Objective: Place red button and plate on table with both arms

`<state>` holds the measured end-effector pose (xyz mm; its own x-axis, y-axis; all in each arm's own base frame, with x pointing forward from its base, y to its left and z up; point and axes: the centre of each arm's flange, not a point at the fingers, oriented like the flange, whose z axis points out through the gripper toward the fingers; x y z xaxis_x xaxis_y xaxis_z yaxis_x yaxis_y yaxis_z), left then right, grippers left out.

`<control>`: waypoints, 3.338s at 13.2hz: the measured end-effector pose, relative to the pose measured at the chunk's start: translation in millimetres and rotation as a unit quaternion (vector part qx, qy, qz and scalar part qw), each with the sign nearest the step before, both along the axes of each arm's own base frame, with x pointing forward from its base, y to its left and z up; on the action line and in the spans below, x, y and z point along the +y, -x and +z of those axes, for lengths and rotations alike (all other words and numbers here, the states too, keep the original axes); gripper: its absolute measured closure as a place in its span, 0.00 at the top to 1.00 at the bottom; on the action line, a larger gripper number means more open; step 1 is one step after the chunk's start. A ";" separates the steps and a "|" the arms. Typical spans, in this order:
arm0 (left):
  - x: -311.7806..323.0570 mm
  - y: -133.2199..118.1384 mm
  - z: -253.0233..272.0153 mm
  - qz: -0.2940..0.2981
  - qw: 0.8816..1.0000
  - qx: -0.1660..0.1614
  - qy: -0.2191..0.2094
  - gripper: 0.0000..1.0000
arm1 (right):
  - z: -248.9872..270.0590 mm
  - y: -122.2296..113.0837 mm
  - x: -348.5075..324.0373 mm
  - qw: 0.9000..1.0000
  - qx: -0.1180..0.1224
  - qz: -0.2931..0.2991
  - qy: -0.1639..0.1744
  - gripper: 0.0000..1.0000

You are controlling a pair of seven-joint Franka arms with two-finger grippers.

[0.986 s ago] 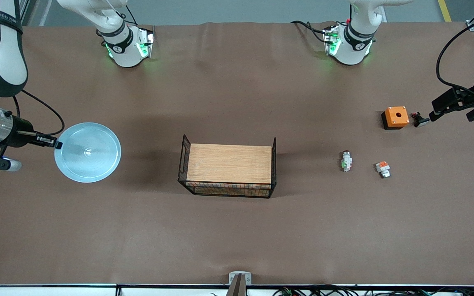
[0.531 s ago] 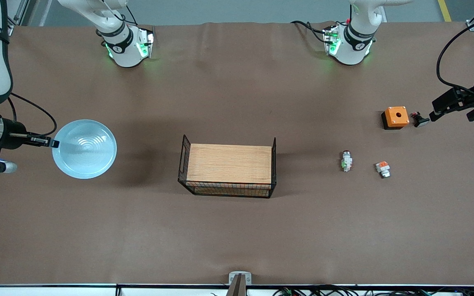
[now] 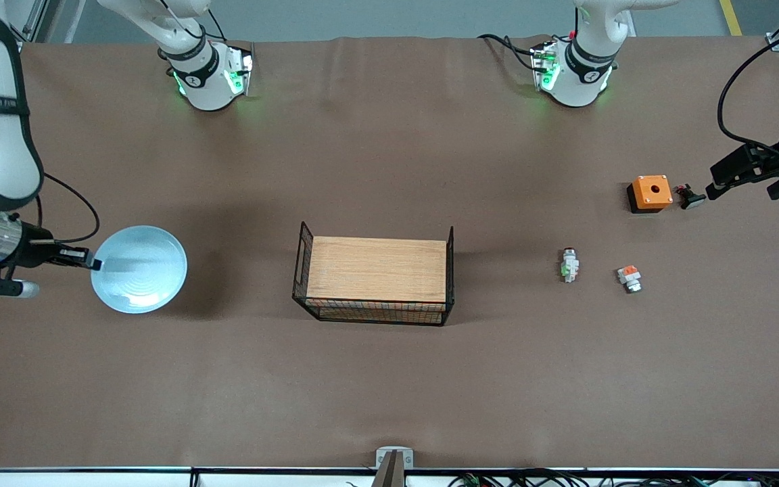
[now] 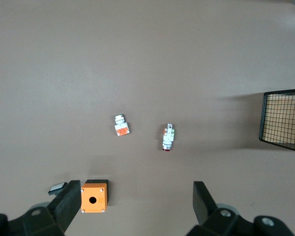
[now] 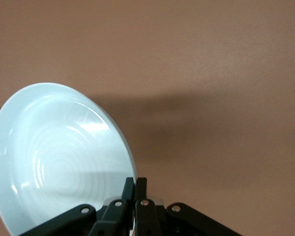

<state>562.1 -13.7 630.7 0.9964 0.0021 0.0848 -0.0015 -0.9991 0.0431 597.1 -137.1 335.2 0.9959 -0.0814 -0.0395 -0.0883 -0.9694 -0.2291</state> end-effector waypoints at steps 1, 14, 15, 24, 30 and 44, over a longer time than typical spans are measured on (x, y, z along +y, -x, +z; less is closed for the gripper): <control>-0.1 0.0 0.0 0.000 1.000 0.000 0.000 1.00 | -31.7 8.1 -15.8 1.000 -0.002 0.002 -0.018 0.04; 0.1 -0.1 0.2 0.000 1.000 0.000 0.000 1.00 | -113.6 -12.4 -54.9 0.995 -0.071 0.061 -0.031 0.52; 0.1 -0.1 0.2 0.000 1.000 0.000 0.000 1.00 | -103.2 -16.7 -50.1 0.994 -0.074 0.072 -0.028 0.64; 0.2 -0.1 0.3 0.000 1.000 0.000 0.000 1.00 | 126.2 -32.0 88.3 0.996 0.051 0.032 0.070 1.00; 0.5 -0.3 0.1 0.000 1.000 0.000 0.000 1.00 | 233.4 12.7 113.5 0.996 0.028 0.022 0.085 1.00; 9.6 -0.4 4.0 0.012 1.000 -0.004 0.000 1.00 | 278.5 35.5 105.0 0.992 0.054 -0.007 0.115 1.00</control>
